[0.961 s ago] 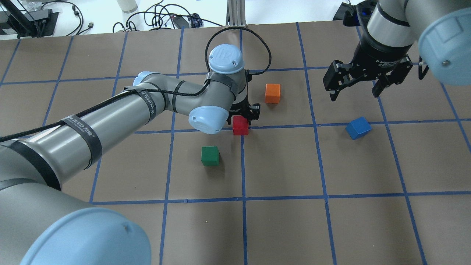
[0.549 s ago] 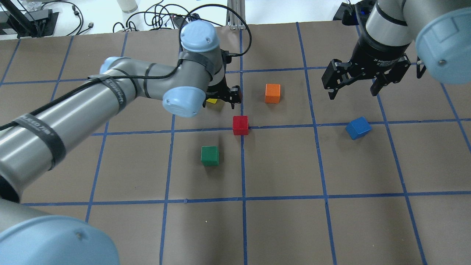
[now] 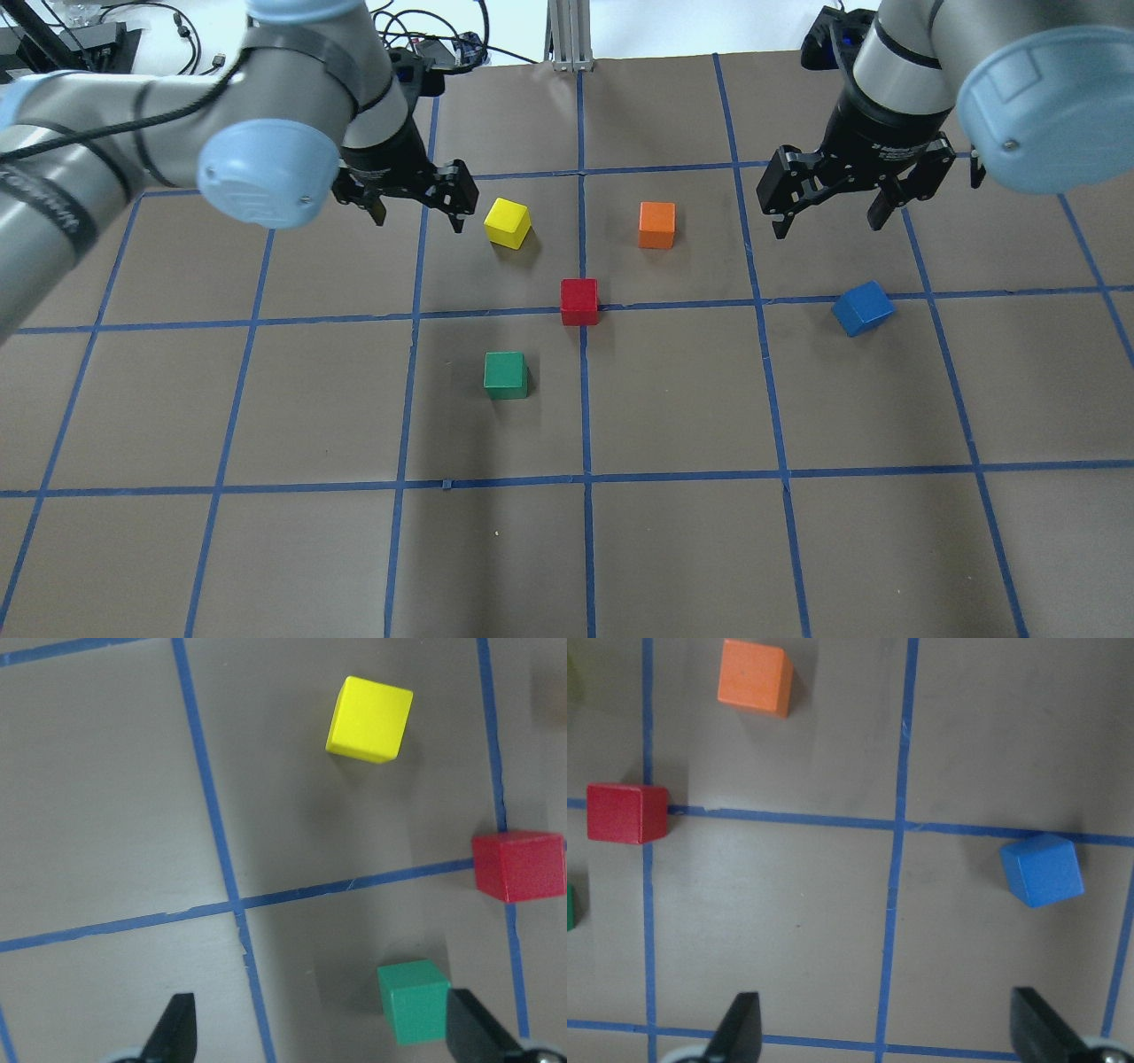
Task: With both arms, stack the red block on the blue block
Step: 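Reach the right gripper over the red cube and grasp it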
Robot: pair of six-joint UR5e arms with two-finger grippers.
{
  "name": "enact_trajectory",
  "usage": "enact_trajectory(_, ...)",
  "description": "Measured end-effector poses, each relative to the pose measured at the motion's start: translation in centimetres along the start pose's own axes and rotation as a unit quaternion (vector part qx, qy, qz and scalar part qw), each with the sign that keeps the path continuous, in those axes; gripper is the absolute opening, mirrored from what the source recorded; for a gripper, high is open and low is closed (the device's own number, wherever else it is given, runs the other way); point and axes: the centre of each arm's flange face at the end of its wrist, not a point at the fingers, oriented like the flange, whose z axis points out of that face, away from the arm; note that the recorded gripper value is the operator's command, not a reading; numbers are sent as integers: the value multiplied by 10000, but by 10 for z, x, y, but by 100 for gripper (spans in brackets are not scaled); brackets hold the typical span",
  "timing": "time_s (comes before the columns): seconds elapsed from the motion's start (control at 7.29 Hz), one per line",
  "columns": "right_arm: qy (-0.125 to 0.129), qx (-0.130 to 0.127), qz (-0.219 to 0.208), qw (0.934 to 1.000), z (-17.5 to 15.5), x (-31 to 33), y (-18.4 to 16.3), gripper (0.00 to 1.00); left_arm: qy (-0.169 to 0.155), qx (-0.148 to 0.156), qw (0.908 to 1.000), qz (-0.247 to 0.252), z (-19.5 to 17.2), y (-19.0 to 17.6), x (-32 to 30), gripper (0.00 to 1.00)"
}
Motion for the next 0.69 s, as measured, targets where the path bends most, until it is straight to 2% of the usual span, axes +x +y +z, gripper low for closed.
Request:
enact_trajectory(0.27,-42,305,209,9993,45,-72,-23,100,-27,-45,9999,-125,-49,52,-13,100)
enact_trajectory(0.41,-100,474,268,9985,68,-110,-29,100,-11,14,9997,-228,-56,58,-18,100)
enact_trajectory(0.69,-179,566,450,9972,123,-158,-40,100,-39,237,9993,-298,-61,49,-24,100)
